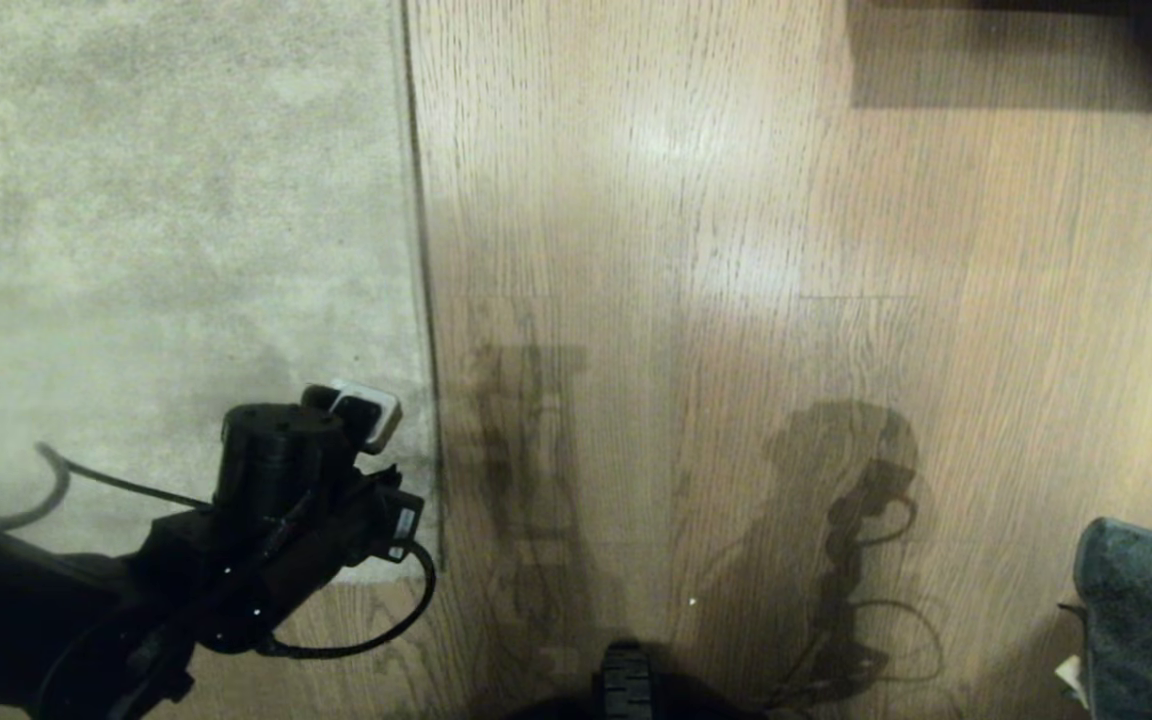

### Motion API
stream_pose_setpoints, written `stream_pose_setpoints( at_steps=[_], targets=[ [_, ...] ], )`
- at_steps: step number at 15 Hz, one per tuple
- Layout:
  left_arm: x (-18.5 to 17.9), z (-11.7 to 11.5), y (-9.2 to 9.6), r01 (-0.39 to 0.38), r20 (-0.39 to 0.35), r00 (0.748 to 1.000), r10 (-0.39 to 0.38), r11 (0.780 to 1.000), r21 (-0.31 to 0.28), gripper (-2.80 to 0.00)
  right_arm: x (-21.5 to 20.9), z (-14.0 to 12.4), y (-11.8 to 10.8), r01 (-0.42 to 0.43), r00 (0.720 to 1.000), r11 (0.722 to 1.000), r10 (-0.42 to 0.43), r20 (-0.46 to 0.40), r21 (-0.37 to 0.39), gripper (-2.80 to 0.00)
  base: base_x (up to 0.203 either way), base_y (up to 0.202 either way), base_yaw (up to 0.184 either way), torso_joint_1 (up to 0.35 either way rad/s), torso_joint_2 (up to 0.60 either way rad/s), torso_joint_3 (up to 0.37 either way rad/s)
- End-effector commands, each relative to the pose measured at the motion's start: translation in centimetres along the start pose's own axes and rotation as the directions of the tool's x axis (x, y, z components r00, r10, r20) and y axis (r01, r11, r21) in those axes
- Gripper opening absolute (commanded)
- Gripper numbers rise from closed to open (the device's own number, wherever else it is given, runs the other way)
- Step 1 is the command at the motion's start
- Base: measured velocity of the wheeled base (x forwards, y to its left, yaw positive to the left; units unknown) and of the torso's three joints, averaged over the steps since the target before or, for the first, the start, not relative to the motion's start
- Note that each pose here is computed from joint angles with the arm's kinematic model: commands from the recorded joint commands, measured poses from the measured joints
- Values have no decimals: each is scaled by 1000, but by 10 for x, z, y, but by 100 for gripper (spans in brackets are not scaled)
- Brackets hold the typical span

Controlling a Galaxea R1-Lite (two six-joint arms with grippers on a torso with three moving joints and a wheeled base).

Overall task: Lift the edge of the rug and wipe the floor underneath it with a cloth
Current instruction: Lift up the carpet

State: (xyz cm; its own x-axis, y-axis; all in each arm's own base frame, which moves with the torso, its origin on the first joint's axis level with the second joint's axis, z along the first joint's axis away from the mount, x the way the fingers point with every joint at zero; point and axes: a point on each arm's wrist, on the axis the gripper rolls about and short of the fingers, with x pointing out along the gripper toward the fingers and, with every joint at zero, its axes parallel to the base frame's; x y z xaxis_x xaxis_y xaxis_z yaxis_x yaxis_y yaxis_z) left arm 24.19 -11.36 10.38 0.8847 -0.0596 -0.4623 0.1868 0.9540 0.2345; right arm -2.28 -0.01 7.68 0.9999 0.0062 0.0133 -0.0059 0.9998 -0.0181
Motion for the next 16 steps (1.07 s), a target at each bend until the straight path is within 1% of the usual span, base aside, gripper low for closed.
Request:
stream_pose_setpoints(
  at_steps=[1, 5, 6, 7, 12, 16],
  targets=[
    [4, 1, -5, 7, -1, 1000, -7, 1000, 6, -280, 0, 0, 0, -1, 1000, 1000, 1, 0, 0, -280, 0, 0, 0, 0, 0, 0],
    [10, 3, -9, 13, 3, 1000, -13, 1000, 9, -280, 0, 0, 0, -1, 1000, 1000, 1, 0, 0, -280, 0, 0, 0, 0, 0, 0],
    [9, 2, -9, 12, -2, 1000, -12, 1000, 5, -31, 0, 0, 0, -1, 1000, 1000, 1, 0, 0, -280, 0, 0, 0, 0, 0, 0],
    [9, 1, -9, 12, -4, 1000, -12, 1000, 6, 0, 0, 0, 0, -2, 1000, 1000, 2, -1, 0, -280, 0, 0, 0, 0, 0, 0],
    [22, 8, -13, 3, 5, 1000, -3, 1000, 1, 0, 0, 0, 0, -1, 1000, 1000, 1, 0, 0, -280, 0, 0, 0, 0, 0, 0],
    [33, 9, -16, -40, -8, 999, 40, 999, 18, 0, 0, 0, 0, -2, 1000, 1000, 2, -1, 0, -280, 0, 0, 0, 0, 0, 0]
  ],
)
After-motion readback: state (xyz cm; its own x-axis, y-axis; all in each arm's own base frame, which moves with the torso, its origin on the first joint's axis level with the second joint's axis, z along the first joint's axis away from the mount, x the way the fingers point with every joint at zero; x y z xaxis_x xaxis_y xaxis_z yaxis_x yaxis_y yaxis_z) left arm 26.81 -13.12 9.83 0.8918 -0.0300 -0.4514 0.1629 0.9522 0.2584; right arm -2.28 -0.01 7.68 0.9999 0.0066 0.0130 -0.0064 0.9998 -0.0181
